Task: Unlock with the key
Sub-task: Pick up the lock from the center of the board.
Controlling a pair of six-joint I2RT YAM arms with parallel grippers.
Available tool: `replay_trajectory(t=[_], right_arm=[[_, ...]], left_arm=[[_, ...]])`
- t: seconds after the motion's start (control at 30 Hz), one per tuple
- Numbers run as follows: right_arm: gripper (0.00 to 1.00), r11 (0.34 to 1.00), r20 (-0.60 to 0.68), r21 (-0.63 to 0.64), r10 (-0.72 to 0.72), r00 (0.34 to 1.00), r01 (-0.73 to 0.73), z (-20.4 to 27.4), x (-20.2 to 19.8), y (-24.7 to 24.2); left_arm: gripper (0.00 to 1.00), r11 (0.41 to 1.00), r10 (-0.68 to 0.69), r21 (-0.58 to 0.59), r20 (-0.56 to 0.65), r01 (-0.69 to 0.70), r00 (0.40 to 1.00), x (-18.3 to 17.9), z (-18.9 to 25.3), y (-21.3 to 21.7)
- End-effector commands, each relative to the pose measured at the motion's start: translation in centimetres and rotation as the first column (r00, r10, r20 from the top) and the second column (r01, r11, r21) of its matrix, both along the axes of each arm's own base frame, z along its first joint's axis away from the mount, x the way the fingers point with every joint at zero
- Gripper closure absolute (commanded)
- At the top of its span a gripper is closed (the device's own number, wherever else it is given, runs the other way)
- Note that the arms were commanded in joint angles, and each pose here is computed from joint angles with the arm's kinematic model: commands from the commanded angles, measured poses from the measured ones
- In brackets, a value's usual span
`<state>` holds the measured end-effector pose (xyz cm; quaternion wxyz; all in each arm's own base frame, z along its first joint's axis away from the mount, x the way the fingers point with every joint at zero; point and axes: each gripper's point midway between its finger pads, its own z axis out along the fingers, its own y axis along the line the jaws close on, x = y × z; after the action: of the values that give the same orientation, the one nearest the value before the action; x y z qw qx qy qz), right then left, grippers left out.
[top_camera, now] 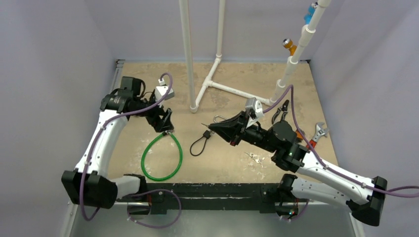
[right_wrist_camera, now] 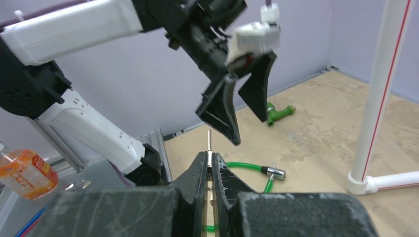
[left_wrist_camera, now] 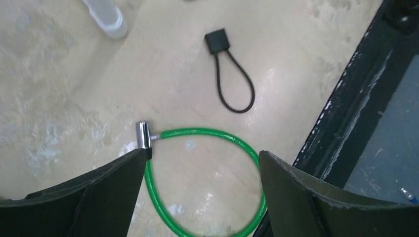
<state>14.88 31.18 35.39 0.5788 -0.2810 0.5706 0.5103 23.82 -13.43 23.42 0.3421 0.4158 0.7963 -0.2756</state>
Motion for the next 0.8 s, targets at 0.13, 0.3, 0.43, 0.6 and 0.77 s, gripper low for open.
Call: replay_trajectory(t=[0.13,0.3,0.43,0.6,0.77], right_arm=[[1.0,0.998,-0.032,0.033,-0.043,0.999,0.044,0.1,0.6,-1.6],[1.0,0.997,-0.034,0.045,-0.064,0.997,0.066,0.3,0.8,-2.2],[1.0,0.996,-0.035,0.054,-0.075,0.997,0.077,0.7,0.9,-2.5],[1.0,0.993,-0.029,0.071,-0.09,0.996,0.091,1.5,1.1,-2.9],[1.0,0.991,-0.027,0.076,-0.106,0.994,0.108,1.9,1.4,-3.3]], left_arm=[[0.23,0.956,0.034,0.295,-0.105,-0.001,0.994,2.1,-11.0,4.6],[0.27,0.914,0.092,0.404,-0.12,-0.037,0.988,3.6,-15.1,6.4],[0.28,0.872,0.121,0.486,-0.094,-0.061,0.988,5.0,-17.3,7.5],[0.31,0.828,0.121,0.557,-0.067,-0.063,0.99,5.9,-19.2,8.1],[0.32,0.831,0.09,0.556,-0.098,-0.021,0.991,5.8,-20.4,7.1]])
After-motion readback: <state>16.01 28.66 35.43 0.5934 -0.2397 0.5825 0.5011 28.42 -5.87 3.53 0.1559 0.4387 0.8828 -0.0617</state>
